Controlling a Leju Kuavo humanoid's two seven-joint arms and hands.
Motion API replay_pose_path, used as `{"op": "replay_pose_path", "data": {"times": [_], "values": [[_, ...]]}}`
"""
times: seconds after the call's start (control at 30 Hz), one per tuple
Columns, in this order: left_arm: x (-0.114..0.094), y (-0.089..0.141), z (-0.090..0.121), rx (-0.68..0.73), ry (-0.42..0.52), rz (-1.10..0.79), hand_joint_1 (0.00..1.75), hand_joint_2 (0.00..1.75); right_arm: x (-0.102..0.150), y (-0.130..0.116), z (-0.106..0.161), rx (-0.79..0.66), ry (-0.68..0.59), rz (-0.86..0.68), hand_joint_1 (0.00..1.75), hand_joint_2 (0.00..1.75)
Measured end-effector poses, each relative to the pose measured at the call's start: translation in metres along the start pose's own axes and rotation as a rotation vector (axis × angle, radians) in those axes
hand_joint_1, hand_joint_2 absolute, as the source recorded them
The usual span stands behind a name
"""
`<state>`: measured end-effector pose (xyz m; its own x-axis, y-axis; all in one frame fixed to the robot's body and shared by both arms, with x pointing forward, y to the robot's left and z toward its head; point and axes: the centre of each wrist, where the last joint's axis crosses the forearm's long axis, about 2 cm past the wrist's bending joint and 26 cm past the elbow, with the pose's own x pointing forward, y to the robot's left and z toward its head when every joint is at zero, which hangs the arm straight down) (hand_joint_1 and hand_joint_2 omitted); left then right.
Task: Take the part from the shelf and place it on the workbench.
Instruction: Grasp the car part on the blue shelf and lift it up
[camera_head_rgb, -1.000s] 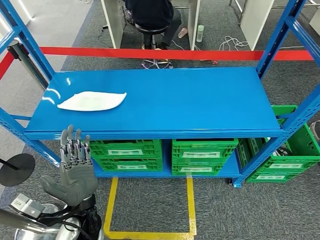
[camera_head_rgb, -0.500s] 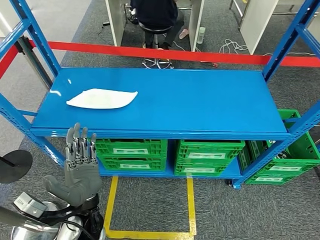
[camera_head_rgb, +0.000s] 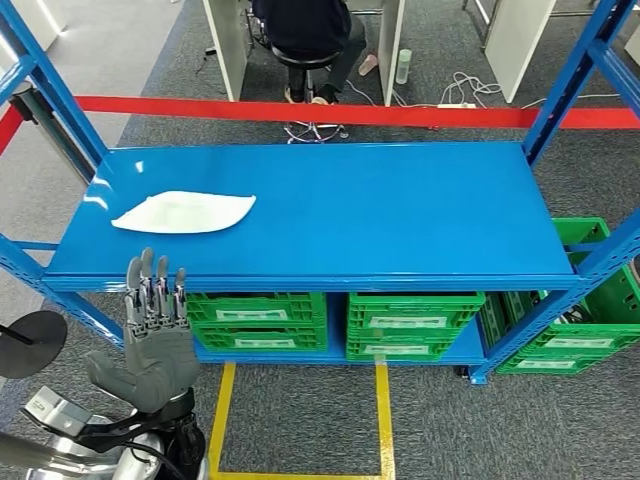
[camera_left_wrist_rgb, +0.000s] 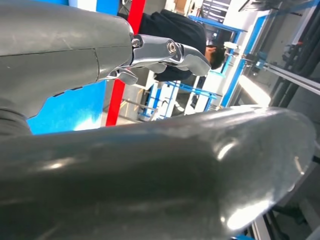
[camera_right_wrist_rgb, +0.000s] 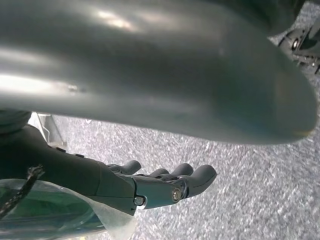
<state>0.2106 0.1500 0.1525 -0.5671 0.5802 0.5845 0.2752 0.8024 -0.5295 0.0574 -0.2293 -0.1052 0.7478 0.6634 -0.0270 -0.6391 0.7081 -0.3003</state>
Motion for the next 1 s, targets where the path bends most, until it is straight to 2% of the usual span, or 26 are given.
{"op": "replay_pose_path", "data": {"times": [1.0], "values": [[0.0003, 0.0015, -0.0005, 0.033, 0.001, -0.020, 0.00, 0.00, 0.0007, -0.0006, 0.0000, 0.000, -0.006, 0.003, 0.00, 0.00]]}}
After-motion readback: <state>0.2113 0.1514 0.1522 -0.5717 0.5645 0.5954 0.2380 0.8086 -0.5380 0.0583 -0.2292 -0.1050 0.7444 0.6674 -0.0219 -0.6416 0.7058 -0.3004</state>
